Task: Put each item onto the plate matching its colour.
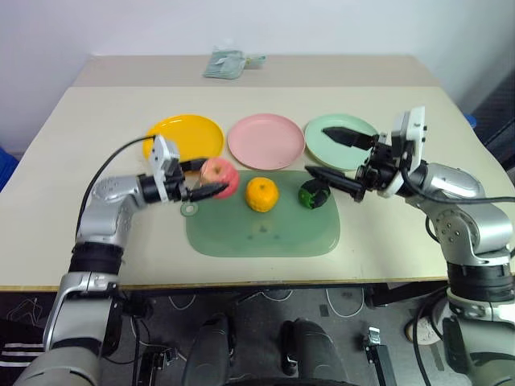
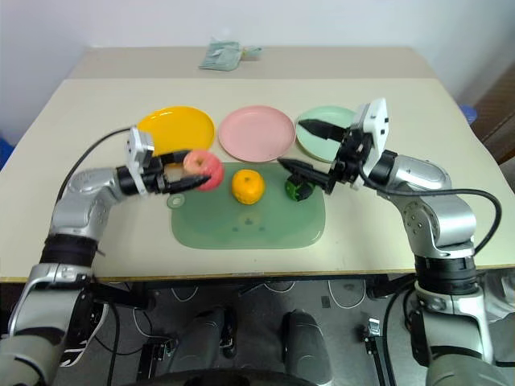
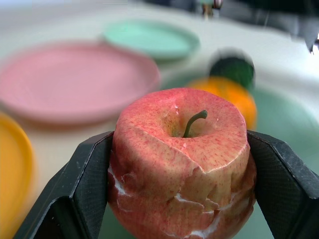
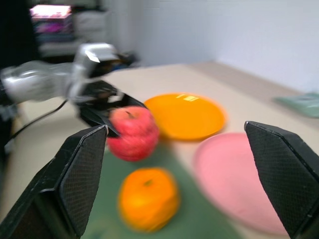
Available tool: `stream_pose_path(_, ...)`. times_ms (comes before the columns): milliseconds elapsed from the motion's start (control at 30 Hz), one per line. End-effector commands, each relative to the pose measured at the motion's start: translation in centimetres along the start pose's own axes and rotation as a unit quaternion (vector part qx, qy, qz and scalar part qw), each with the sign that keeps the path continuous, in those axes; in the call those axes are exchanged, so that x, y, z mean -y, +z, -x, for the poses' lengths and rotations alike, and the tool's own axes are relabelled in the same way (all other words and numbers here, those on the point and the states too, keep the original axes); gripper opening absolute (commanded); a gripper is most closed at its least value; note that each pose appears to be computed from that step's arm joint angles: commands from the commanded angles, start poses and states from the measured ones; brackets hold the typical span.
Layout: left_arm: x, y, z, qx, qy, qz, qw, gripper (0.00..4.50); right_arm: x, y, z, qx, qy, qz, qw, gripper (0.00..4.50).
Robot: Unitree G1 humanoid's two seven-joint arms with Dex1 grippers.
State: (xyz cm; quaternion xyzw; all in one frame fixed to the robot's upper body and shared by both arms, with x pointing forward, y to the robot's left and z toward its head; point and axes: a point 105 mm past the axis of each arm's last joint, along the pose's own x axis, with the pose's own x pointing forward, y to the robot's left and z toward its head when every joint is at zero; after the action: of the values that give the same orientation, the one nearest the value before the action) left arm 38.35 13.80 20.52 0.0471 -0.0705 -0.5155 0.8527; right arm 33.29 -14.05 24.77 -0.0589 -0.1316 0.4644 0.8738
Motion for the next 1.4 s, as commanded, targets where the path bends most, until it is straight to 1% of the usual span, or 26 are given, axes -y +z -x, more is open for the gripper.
stream_pose_path(33,-2.4,1.7,-2.6,0.016,0.056,-0.044,0.997,3.34,1.9,1.2,0.1,0.02,-0.056,0.053,0.997,4.5)
stream_pose_path(100,-2.9,1.1,-4.7,0.01,0.07,-0.029,0.997,3.34,2.2,0.8,0.0,0.015,-0.069,0.059,0.996,4.5)
stream_pose_path(133,-3.0,0.8,-5.3,0.004,0.073,-0.028,0.997,3.34,2.3,0.7,0.0,0.013,-0.071,0.06,0.996,4.5)
stream_pose_path(200,-3.9,-0.2,-7.3,-0.027,0.143,-0.047,0.988,3.34,3.2,-0.8,0.2,-0.032,-0.1,0.073,0.992,4.5)
stream_pose_path(233,-4.3,-0.4,-8.0,-0.029,0.175,-0.045,0.983,3.34,3.6,-1.5,0.4,-0.052,-0.117,0.08,0.988,4.5)
stream_pose_path(300,-4.4,-0.8,-9.0,-0.025,0.207,-0.028,0.978,3.34,4.1,-2.3,0.8,-0.071,-0.141,0.078,0.984,4.5)
stream_pose_path(333,-4.3,-1.0,-9.3,-0.025,0.218,-0.022,0.975,3.34,4.0,-2.3,0.9,-0.066,-0.146,0.077,0.984,4.5)
stream_pose_path(400,-3.9,-1.4,-10.0,-0.022,0.218,-0.001,0.976,3.34,3.4,-2.1,1.0,-0.055,-0.143,0.067,0.986,4.5)
stream_pose_path(533,-3.2,-2.3,-10.7,-0.038,0.212,-0.004,0.976,3.34,2.5,-2.3,1.3,-0.06,-0.139,0.072,0.986,4.5)
stream_pose_path(567,-3.2,-2.4,-10.8,-0.036,0.21,0.008,0.977,3.34,2.3,-2.3,1.3,-0.058,-0.139,0.069,0.986,4.5)
stream_pose_path(633,-3.0,-2.4,-10.9,-0.029,0.204,0.023,0.978,4.37,2.1,-2.1,1.3,-0.057,-0.133,0.071,0.987,4.5)
stream_pose_path(667,-3.1,-2.2,-10.9,-0.027,0.205,0.019,0.978,4.46,2.1,-1.9,1.4,-0.053,-0.131,0.07,0.987,4.5)
stream_pose_path(700,-3.3,-1.9,-10.8,-0.025,0.209,0.013,0.977,4.46,2.0,-1.8,1.4,-0.05,-0.13,0.068,0.988,4.5)
stream_pose_path(767,-3.8,-0.7,-10.5,-0.012,0.214,-0.008,0.977,4.46,2.0,-1.7,1.4,-0.049,-0.128,0.068,0.988,4.5)
stream_pose_path(800,-4.1,0.3,-10.2,0.005,0.21,-0.013,0.978,4.46,2.0,-1.7,1.4,-0.05,-0.128,0.068,0.988,4.5)
stream_pose_path(867,-4.5,2.6,-9.4,0.05,0.187,-0.014,0.981,4.46,1.8,-1.6,1.3,-0.047,-0.123,0.065,0.989,4.5)
stream_pose_path(900,-4.3,3.7,-9.0,0.074,0.156,-0.007,0.985,4.46,1.7,-1.5,1.3,-0.043,-0.115,0.064,0.99,4.5)
stream_pose_path(933,-3.9,4.3,-8.6,0.088,0.121,0.008,0.989,4.46,1.3,-1.4,1.2,-0.039,-0.101,0.059,0.992,4.5)
stream_pose_path(1000,-1.8,4.5,-7.4,0.102,0.004,0.001,0.995,4.46,-0.2,-1.2,1.2,-0.038,-0.051,0.053,0.997,4.5)
stream_pose_path(1067,0.4,3.4,-5.7,0.087,-0.101,0.022,0.991,4.46,-1.6,-1.2,1.3,-0.042,-0.008,0.038,0.998,4.5)
stream_pose_path(1133,2.1,1.9,-4.1,0.067,-0.159,0.047,0.984,4.46,-2.6,-1.5,1.7,-0.056,0.03,0.034,0.997,4.5)
stream_pose_path(1167,2.6,1.4,-3.7,0.059,-0.166,0.049,0.983,4.46,-2.8,-1.8,1.9,-0.068,0.042,0.035,0.996,4.5)
stream_pose_path(1267,3.2,-0.4,-3.5,0.028,-0.153,0.021,0.988,4.46,-3.4,-3.2,3.0,-0.135,0.08,0.067,0.985,4.5)
stream_pose_path(1400,4.5,-1.8,-3.9,0.01,-0.164,0.001,0.986,4.46,-3.1,-2.9,2.9,-0.128,0.08,0.064,0.986,4.5)
